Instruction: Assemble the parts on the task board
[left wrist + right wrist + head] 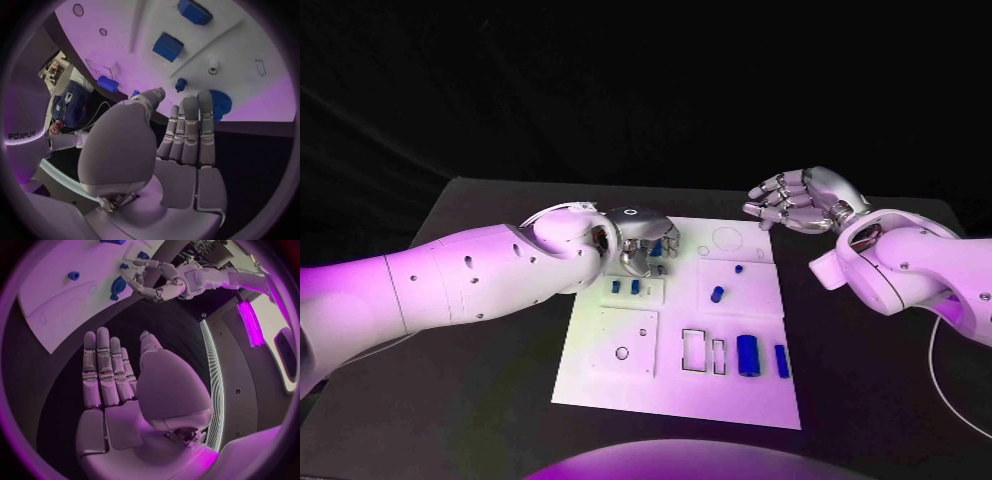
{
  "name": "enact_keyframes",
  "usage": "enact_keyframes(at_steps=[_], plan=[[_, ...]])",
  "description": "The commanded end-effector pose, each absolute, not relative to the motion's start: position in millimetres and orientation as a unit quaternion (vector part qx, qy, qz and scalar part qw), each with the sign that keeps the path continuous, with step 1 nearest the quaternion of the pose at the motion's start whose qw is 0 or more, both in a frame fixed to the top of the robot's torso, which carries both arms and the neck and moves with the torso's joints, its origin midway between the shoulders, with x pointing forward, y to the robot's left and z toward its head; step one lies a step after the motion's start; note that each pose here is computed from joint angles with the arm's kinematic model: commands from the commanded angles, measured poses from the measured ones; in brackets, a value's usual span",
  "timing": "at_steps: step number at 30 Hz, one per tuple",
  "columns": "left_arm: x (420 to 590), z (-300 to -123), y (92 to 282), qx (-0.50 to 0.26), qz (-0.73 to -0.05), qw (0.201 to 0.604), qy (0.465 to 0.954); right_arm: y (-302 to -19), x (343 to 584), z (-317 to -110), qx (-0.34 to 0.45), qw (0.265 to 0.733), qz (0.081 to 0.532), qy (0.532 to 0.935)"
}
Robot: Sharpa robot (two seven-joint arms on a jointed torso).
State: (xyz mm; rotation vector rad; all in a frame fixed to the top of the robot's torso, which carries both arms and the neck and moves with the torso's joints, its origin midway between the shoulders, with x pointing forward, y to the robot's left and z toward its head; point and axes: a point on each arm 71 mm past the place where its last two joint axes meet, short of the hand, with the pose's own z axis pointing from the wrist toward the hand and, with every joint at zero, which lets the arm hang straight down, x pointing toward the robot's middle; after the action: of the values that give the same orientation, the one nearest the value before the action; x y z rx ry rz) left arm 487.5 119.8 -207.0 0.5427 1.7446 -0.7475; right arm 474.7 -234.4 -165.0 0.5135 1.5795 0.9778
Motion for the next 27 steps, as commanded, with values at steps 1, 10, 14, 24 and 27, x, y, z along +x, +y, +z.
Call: enact_keyframes(at_steps=[1, 10, 14, 24, 27], plan=[[488.8, -211.1, 119.0, 0.248, -0.292, 0.541, 0.748, -232.4, 474.2, -163.8, 0.217, 0.566, 0.434, 0.666], [491.6, -215.2, 119.4, 0.252, -0.28, 0.529, 0.76, -232.2, 474.4, -163.5, 0.22, 0.565, 0.439, 0.663], [492.1, -216.8, 118.7, 0.254, -0.277, 0.522, 0.765, -231.8, 474.6, -163.6, 0.221, 0.564, 0.44, 0.663], [493.7, -220.6, 119.5, 0.254, -0.27, 0.513, 0.774, -231.0, 475.0, -163.7, 0.222, 0.563, 0.441, 0.663], [493.8, -221.0, 119.1, 0.254, -0.272, 0.512, 0.774, -230.7, 475.1, -163.9, 0.222, 0.563, 0.441, 0.663]])
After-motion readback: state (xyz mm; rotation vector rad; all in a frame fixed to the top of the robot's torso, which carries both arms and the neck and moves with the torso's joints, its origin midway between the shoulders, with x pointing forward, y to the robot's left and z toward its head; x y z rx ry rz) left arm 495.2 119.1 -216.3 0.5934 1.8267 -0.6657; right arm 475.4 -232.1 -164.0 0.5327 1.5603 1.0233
